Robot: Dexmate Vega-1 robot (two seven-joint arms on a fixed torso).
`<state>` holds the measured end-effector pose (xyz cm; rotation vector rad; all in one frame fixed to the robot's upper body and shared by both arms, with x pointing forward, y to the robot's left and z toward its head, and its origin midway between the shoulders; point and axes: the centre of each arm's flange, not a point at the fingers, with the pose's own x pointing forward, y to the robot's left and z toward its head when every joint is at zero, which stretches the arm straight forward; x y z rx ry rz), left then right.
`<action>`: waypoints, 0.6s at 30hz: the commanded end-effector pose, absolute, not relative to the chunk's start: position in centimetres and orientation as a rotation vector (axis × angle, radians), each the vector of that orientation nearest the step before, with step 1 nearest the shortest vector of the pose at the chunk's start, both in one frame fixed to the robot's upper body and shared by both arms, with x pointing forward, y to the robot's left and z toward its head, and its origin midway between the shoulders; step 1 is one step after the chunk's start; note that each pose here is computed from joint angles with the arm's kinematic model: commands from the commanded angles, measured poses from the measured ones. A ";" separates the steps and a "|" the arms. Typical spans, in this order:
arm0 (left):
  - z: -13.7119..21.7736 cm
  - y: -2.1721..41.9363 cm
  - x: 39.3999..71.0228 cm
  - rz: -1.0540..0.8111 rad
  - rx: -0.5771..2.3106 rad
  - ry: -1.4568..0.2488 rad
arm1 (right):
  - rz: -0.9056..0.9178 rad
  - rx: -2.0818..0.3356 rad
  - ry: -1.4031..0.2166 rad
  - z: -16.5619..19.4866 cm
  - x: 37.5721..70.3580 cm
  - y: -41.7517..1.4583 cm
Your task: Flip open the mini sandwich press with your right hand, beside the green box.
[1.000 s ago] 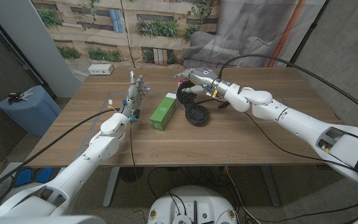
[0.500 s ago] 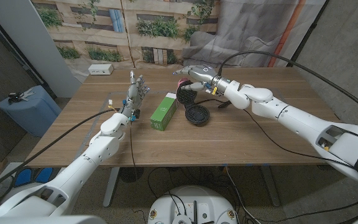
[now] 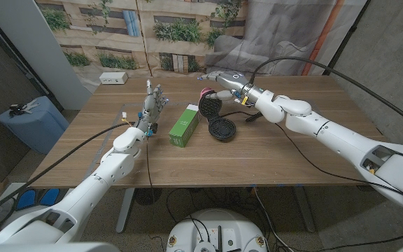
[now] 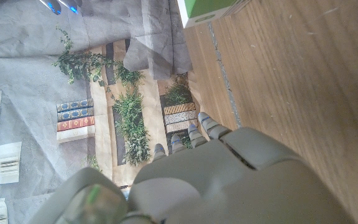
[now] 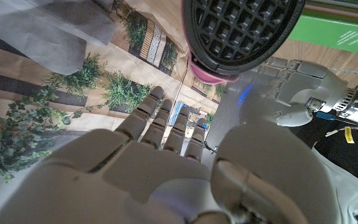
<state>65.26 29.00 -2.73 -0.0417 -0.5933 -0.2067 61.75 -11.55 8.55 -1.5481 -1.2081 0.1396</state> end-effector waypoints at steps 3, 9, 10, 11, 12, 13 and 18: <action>-2.7 29.0 65.3 -0.207 -0.042 -0.594 | 0.117 -1.426 -1.159 8.1 61.2 -13.8; -2.7 29.0 65.3 -0.207 -0.042 -0.594 | 0.097 -1.374 -1.142 7.8 60.9 -15.2; -2.7 29.0 65.3 -0.207 -0.042 -0.594 | 0.093 -1.364 -1.137 7.8 60.9 -15.4; -2.7 29.0 65.3 -0.207 -0.042 -0.593 | 0.093 -1.353 -1.136 7.7 60.8 -15.6; -2.7 29.0 65.3 -0.207 -0.042 -0.593 | 0.088 -1.345 -1.128 7.7 60.8 -15.8; -2.7 29.0 65.3 -0.207 -0.042 -0.593 | 0.087 -1.339 -1.123 7.7 60.8 -16.0; -2.7 29.0 65.3 -0.207 -0.042 -0.594 | 0.061 -1.291 -1.088 7.2 60.7 -17.0</action>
